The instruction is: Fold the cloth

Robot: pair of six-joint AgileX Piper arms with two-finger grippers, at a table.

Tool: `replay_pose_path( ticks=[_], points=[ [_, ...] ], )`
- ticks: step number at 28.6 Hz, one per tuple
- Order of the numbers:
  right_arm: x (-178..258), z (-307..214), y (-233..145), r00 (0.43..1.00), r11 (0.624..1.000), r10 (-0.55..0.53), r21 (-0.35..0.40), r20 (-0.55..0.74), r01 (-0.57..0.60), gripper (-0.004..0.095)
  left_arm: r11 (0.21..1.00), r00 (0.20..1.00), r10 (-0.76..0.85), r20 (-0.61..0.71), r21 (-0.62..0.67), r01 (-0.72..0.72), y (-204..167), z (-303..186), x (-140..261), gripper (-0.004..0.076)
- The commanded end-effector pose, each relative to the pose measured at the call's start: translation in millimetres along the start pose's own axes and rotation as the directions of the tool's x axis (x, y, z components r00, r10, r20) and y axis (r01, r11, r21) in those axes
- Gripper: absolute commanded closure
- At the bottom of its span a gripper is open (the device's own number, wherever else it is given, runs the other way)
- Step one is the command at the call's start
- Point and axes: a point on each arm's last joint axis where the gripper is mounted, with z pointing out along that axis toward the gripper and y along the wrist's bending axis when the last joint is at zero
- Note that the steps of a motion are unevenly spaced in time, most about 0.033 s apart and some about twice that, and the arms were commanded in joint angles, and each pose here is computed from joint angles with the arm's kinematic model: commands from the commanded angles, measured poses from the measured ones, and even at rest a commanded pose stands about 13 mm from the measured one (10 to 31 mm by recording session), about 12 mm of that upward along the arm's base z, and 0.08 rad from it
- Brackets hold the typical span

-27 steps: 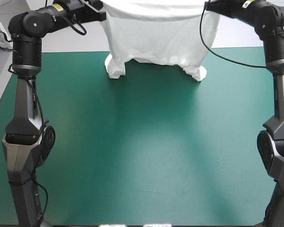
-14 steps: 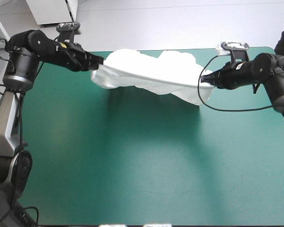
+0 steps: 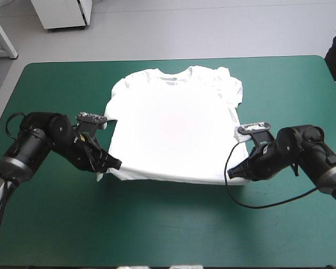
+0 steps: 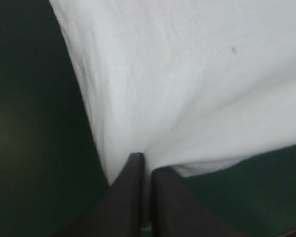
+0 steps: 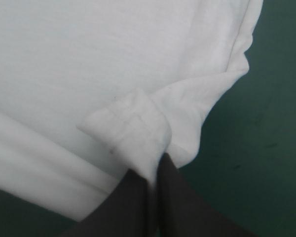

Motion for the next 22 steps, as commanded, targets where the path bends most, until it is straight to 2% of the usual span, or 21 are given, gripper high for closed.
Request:
replay_pose_path(
  ticks=[1,9,18,20,22],
  points=[
    [19.6,-6.2,2.7,1.0,1.0,-0.023,0.021,-0.01,0.023,0.0921,1.0,0.998,0.002,-0.062,-0.011,-0.003,-5.4,-0.8,27.6,0.0734],
    [63.5,6.2,6.1,0.995,0.999,0.021,-0.032,-0.094,-0.024,0.092,1.0,0.986,-0.013,-0.168,0.011,0.015,-17.7,24.9,73.8,0.0734],
    [85.9,19.8,3.4,0.985,0.999,0.032,-0.026,-0.171,-0.037,0.0913,0.998,0.975,-0.017,-0.223,0.054,0.03,-22.8,40.3,87.0,0.0731],
    [86.8,20.2,3.4,0.983,0.999,0.032,-0.026,-0.181,-0.037,0.0874,0.997,0.972,-0.018,-0.233,0.067,0.035,-23.5,42.5,89.1,0.071],
    [86.8,21.0,3.3,0.981,0.999,0.034,-0.026,-0.189,-0.04,0.0804,0.997,0.97,-0.021,-0.244,0.069,0.039,-23.5,44.2,90.5,0.0654]
  ],
)
